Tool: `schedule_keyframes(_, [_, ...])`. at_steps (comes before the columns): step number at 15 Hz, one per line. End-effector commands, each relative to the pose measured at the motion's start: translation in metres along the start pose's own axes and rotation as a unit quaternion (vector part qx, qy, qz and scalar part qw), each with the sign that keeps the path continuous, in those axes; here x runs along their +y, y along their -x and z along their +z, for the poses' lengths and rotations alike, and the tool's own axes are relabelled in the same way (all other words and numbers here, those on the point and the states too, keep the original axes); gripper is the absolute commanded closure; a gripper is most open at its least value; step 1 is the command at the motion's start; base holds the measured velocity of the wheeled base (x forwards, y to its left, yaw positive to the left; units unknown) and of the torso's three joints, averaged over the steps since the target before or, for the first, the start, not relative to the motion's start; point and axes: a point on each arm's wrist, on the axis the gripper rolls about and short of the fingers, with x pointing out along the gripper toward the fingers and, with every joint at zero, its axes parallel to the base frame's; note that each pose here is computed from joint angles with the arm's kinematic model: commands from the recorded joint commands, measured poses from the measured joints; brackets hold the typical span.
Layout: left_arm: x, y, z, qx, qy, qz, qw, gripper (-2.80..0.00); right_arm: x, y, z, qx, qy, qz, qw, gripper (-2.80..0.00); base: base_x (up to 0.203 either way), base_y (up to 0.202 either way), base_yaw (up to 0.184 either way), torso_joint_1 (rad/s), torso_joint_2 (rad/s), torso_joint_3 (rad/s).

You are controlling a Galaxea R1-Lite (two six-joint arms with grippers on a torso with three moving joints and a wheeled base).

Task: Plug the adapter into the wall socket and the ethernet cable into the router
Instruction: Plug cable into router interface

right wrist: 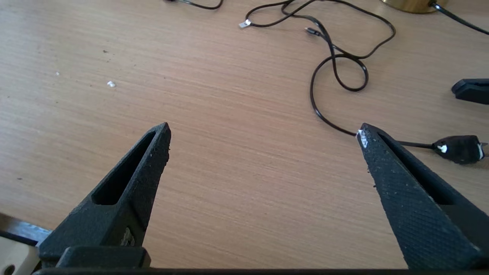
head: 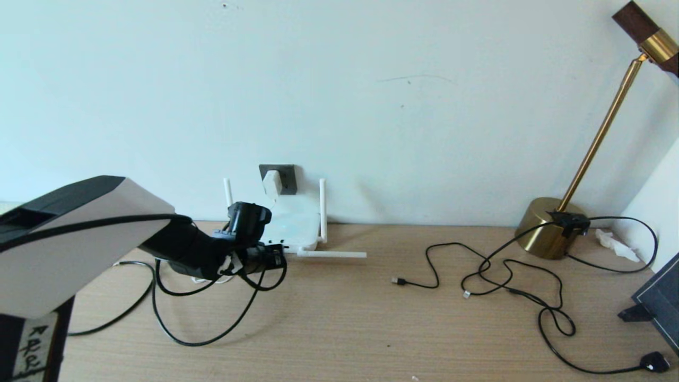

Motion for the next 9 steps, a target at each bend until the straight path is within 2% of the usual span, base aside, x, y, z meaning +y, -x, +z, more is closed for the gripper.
schedule_keyframes(1, [-0.0004,-0.0070,0.0001,-0.012,0.003,-0.001,0.9999,0.00,0.0000,-0.0001,0.0006,0.001,0.002,0.000,1.000,-2.80,0.000,0.000,0.000,0.000,0.00,0.000])
schedule_keyframes(9, [0.0004,-0.0032,0.0003,-0.012,0.002,-0.001,0.9999,0.00,0.0000,0.0002,-0.0001,0.011,0.001,-0.002,1.000,-2.80,0.000,0.000,0.000,0.000,0.00,0.000])
